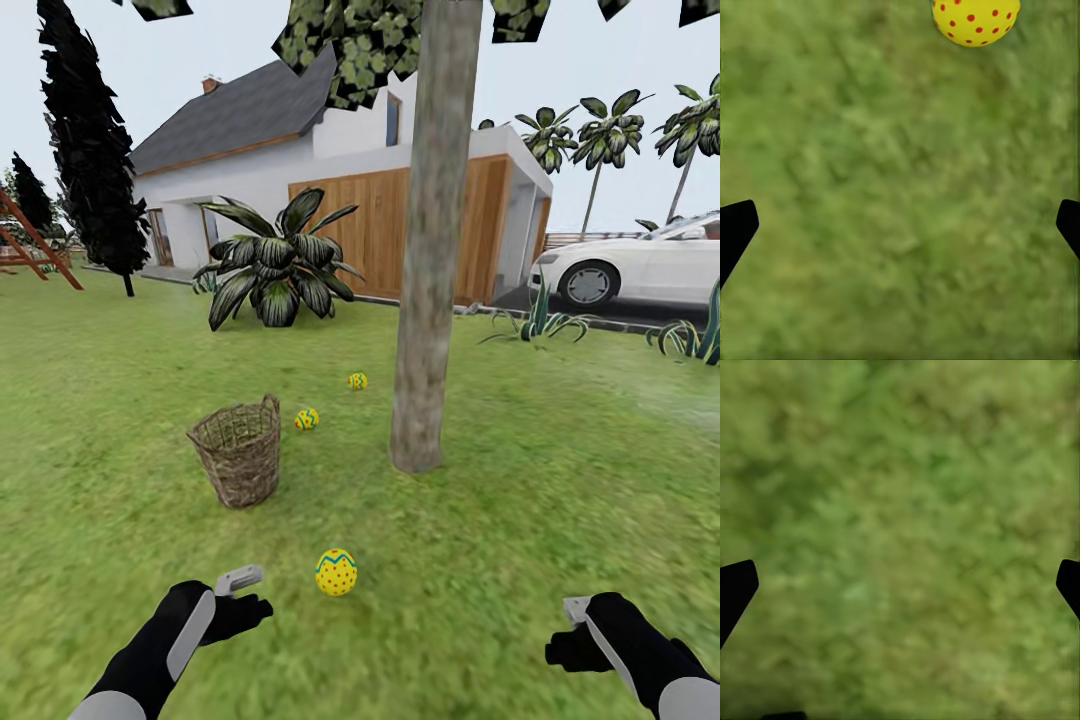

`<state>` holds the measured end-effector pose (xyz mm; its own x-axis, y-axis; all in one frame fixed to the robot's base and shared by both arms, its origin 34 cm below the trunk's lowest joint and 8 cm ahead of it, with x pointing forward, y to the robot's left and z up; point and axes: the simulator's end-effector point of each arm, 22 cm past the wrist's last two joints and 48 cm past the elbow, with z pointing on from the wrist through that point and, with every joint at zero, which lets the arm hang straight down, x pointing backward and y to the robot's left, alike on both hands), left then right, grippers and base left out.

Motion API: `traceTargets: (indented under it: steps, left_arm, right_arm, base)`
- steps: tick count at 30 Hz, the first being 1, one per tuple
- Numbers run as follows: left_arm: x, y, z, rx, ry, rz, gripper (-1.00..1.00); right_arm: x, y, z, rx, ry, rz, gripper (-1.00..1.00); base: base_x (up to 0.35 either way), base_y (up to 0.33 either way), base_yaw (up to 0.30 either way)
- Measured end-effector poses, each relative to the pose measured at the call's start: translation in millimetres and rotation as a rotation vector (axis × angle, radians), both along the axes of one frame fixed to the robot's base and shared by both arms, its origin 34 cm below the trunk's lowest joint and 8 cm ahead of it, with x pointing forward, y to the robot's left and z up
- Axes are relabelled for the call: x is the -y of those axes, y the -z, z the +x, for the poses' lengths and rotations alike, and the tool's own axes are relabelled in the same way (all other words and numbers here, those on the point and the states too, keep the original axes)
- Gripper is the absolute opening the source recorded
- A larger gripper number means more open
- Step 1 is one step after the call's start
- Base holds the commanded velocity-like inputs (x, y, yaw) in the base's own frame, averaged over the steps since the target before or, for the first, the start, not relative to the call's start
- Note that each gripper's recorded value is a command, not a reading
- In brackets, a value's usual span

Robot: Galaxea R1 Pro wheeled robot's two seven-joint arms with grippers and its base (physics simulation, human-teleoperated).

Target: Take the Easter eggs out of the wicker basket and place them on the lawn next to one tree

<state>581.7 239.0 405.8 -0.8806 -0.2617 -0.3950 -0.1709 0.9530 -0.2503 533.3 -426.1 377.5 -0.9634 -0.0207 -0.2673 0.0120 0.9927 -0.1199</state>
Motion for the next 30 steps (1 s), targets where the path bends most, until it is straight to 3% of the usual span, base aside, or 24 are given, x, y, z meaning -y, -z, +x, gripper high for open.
traceTargets:
  steps: [30]
  left_arm:
    - [10, -65, 14, -0.003, 0.006, -0.006, 1.0]
  right_arm:
    - [-1, -65, 15, -0.001, -0.002, 0.001, 1.0]
  base:
    - [0.0, 0.0, 0.0]
